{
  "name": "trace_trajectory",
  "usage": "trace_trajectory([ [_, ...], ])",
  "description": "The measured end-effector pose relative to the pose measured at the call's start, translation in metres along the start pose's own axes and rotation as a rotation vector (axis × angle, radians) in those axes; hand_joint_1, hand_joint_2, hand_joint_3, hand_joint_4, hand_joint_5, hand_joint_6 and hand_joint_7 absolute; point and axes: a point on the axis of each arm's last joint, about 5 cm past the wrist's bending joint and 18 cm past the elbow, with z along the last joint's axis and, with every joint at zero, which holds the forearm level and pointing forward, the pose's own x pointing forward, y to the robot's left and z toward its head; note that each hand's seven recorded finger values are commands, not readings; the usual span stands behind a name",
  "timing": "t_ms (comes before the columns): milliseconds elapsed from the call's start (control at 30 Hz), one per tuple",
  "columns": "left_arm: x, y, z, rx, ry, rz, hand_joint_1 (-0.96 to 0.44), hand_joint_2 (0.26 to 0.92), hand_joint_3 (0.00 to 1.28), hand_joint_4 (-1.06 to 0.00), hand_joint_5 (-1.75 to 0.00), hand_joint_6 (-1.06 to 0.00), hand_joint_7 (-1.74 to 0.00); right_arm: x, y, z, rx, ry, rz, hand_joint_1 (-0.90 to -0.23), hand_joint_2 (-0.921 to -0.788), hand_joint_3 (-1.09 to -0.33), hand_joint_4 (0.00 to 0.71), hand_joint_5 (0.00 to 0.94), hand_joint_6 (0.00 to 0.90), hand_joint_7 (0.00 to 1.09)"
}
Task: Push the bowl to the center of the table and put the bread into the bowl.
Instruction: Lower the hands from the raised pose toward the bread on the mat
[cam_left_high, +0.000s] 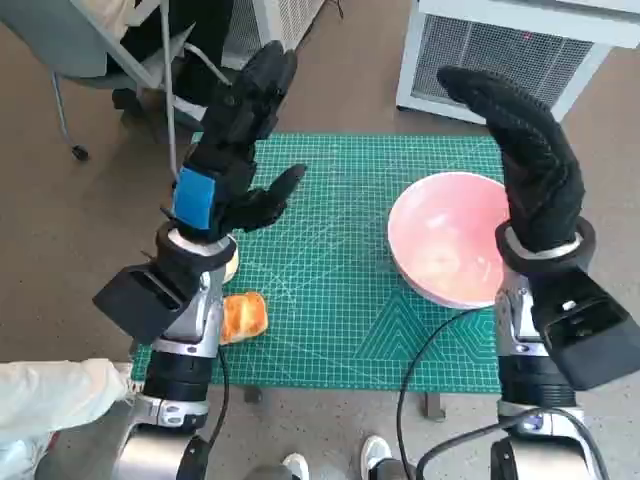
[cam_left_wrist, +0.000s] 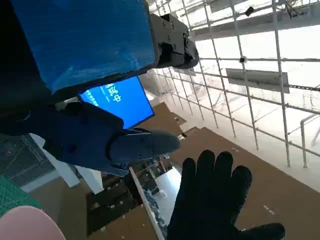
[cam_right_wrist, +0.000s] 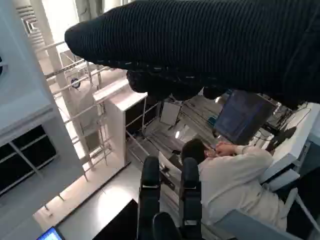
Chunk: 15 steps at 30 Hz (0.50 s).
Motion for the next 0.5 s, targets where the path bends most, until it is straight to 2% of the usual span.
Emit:
trace_trajectory([
  [500,0.0002,-0.0005,0.0001,-0.004,-0.003,-0.005,-0.48,0.921,0.42,-0.22,0.00,-0.15,-0.33,0.0003,-0.0002,0.0003,0.003,0.003,0.007,-0.538,-0.921,-0.735,0.252,0.000,0.224,0.19],
])
